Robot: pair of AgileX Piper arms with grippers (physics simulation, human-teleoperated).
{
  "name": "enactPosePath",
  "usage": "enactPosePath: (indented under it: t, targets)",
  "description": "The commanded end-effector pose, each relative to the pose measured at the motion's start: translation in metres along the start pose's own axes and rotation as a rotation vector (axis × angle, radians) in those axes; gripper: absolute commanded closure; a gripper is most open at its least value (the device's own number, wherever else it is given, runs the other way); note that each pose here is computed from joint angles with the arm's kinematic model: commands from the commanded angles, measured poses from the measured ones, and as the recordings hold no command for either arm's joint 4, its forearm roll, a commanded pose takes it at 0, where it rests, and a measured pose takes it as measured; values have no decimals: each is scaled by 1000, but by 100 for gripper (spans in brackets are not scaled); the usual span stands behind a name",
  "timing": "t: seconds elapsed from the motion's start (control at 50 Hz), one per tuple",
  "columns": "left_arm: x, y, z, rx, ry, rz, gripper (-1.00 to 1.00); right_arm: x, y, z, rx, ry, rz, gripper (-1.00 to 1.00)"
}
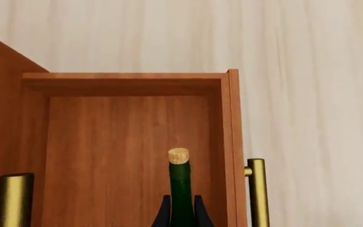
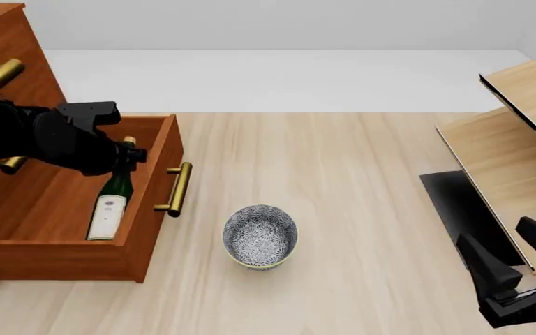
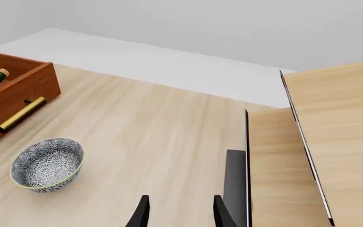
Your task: Put the wine bottle in the bottom drawer of the cabinet.
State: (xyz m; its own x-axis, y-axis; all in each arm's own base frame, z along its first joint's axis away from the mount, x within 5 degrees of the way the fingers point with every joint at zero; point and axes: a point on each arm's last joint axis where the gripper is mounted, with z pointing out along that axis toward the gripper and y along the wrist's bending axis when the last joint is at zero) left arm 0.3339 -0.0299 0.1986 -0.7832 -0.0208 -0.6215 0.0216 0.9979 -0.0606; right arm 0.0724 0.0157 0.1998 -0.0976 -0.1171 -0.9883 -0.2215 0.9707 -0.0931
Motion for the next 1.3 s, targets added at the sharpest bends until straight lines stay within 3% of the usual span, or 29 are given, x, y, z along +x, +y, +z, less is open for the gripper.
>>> enactPosePath:
  t: [0.02, 0.6, 0.62, 1.04, 1.3]
  targets:
    - [-5, 4, 3, -11, -29, 21, 100, 0, 0, -1, 3, -2, 1, -100]
    - [-3, 2, 6, -10, -8, 32, 100, 0, 0, -1, 1, -2, 1, -100]
    - [-3, 3, 7, -11, -6, 34, -100, 0, 0, -1, 1, -2, 0, -100]
    - [-4, 1, 1, -7, -17, 55, -100, 0, 0, -2, 0, -1, -1, -100]
    - [-21, 4, -33, -15, -71, 111, -100, 0, 0, 0, -3, -1, -3, -100]
